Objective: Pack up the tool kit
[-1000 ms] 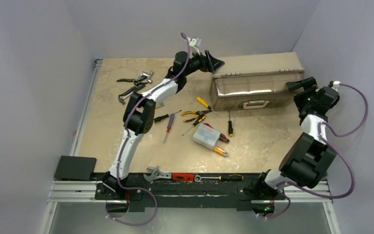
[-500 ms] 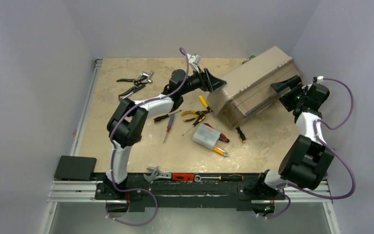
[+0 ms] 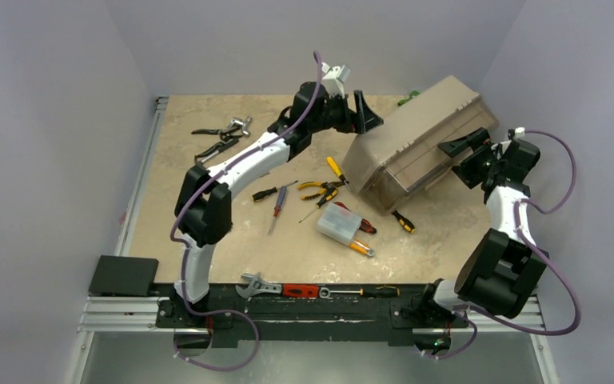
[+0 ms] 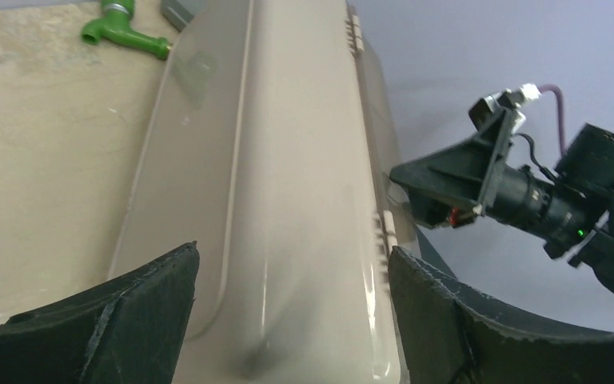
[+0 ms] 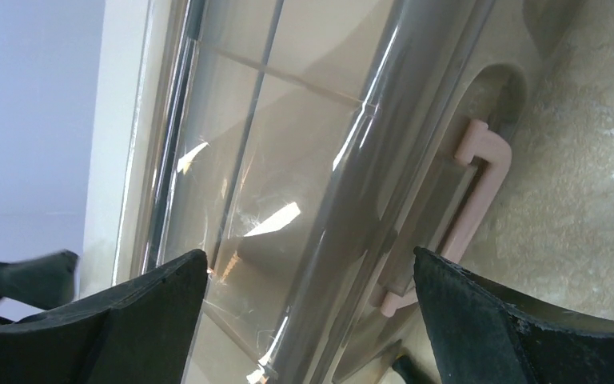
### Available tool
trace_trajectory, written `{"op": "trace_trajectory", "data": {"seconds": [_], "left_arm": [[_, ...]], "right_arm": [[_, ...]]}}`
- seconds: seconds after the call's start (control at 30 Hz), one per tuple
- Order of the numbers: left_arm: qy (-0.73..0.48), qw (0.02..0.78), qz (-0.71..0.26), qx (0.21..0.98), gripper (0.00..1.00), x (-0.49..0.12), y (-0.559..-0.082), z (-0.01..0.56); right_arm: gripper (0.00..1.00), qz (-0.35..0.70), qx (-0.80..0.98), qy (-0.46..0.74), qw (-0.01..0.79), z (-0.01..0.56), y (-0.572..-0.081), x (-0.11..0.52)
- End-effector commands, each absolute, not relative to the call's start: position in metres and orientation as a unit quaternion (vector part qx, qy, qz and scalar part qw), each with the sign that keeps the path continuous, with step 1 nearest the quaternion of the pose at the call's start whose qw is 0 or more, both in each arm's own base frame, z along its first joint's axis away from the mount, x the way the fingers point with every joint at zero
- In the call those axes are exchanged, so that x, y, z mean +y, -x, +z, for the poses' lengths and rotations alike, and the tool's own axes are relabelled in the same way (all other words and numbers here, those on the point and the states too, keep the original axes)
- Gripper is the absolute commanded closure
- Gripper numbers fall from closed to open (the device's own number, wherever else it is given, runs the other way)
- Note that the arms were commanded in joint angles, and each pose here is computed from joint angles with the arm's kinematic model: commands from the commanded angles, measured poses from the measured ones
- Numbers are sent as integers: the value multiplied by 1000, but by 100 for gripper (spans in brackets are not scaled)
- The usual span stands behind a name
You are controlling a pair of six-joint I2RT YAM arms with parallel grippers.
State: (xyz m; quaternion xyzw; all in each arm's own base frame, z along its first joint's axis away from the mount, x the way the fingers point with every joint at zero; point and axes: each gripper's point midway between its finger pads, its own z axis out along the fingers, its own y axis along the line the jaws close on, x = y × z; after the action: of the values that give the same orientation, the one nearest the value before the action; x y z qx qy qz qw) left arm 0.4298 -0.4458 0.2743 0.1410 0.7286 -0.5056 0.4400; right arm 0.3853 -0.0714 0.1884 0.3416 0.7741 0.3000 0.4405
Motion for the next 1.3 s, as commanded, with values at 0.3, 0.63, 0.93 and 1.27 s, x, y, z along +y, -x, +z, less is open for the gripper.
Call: {"op": "trace_trajectory", "data": {"seconds": [0.3, 0.63, 0.93, 1.27], "left_arm": [[-111, 332, -396, 849, 13, -430, -459, 188], [-65, 228, -461, 856, 46, -417, -465, 144], [-24, 206, -446, 870, 63, -367, -485, 97], [-35, 211, -416, 884, 62, -354, -489, 70]], "right_arm": [[8, 343, 776, -315, 425, 193, -384, -45], [18, 361, 777, -252, 450, 253, -415, 1], [24, 374, 786, -204, 448, 276, -452, 58], [28, 393, 799, -157, 427, 271, -479, 126]]}}
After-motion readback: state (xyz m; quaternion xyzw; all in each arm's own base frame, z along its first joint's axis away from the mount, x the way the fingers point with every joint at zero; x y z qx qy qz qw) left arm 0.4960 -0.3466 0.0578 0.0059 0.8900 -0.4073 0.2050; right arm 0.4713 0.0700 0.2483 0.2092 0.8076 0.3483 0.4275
